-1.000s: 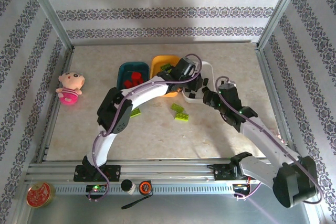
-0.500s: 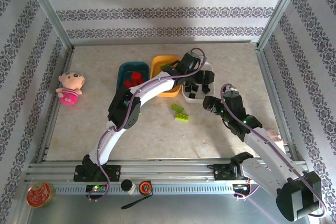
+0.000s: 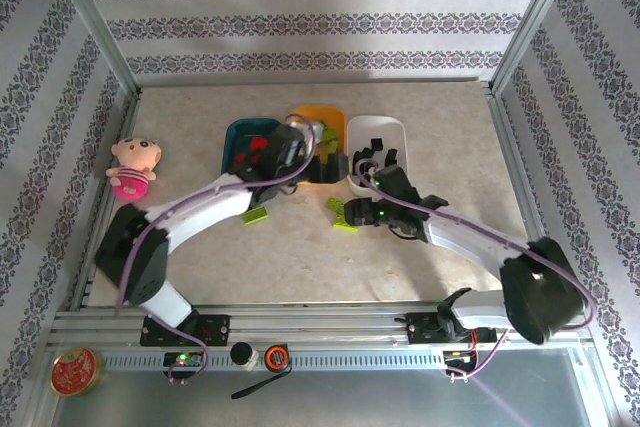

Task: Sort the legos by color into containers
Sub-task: Place the lego in the container, then pick up the lego from the center of the table, then place the lego in the container.

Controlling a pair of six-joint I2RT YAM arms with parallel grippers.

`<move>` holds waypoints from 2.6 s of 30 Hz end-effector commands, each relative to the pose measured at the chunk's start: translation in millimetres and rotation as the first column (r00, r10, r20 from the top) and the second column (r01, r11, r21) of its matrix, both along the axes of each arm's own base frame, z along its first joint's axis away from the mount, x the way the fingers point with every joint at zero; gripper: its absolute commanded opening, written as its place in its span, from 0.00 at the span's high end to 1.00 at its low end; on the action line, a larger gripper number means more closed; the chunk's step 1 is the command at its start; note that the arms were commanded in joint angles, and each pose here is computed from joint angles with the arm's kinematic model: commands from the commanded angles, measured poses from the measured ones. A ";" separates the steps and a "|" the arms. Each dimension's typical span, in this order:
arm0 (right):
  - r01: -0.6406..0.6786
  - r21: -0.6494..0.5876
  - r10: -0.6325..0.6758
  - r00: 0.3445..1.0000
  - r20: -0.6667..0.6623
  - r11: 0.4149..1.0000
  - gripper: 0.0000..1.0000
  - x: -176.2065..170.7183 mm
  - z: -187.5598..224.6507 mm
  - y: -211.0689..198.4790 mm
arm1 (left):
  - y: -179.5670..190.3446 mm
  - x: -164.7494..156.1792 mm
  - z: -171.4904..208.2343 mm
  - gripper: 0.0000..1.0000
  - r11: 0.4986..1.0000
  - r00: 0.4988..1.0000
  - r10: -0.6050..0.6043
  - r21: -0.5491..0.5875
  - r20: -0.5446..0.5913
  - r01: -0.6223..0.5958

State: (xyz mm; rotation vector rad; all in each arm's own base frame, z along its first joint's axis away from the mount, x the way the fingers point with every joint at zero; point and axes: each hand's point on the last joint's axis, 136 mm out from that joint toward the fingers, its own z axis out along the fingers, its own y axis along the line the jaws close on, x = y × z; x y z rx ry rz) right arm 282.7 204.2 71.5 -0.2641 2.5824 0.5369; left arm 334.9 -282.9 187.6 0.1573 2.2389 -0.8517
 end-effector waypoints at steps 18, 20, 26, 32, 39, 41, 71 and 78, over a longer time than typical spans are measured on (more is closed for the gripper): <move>-0.180 -0.208 0.151 0.977 -0.148 0.961 0.35 -37.7 -50.6 34.2 | 99.7 -58.7 -38.6 0.00 0.968 0.977 0.213 0.128 0.024 -0.214; -0.187 -0.263 0.150 0.977 -0.155 0.946 0.36 -39.0 -55.8 31.8 | 99.2 -57.5 -39.9 0.00 0.968 0.977 0.213 0.130 0.020 -0.214; -0.198 -0.331 0.153 0.976 -0.157 0.922 0.58 -37.1 -63.6 35.4 | 98.5 -56.7 -45.5 0.00 0.968 0.976 0.217 0.131 0.003 -0.215; -0.222 -0.243 0.212 0.975 -0.069 0.944 0.76 -29.5 -25.0 52.5 | 110.7 -59.0 -46.4 0.00 0.954 0.969 0.246 0.172 0.019 -0.246; -0.178 -0.080 0.188 0.973 0.133 0.981 0.77 24.6 62.9 79.4 | 121.3 -60.7 -51.0 0.00 0.938 0.959 0.281 0.202 0.028 -0.280; -0.146 -0.063 0.155 0.975 0.160 0.987 0.77 48.8 72.6 82.1 | 119.9 -61.2 -50.8 0.00 0.941 0.960 0.277 0.195 0.022 -0.276; -0.052 -0.063 0.066 0.967 0.244 0.997 0.23 86.4 88.7 67.6 | 130.7 -67.4 -49.4 0.00 0.935 0.954 0.296 0.194 0.040 -0.298; -0.052 -0.110 0.072 0.980 0.184 0.993 0.22 33.4 56.1 42.2 | 131.2 -67.0 -52.7 0.00 0.933 0.953 0.301 0.196 0.031 -0.301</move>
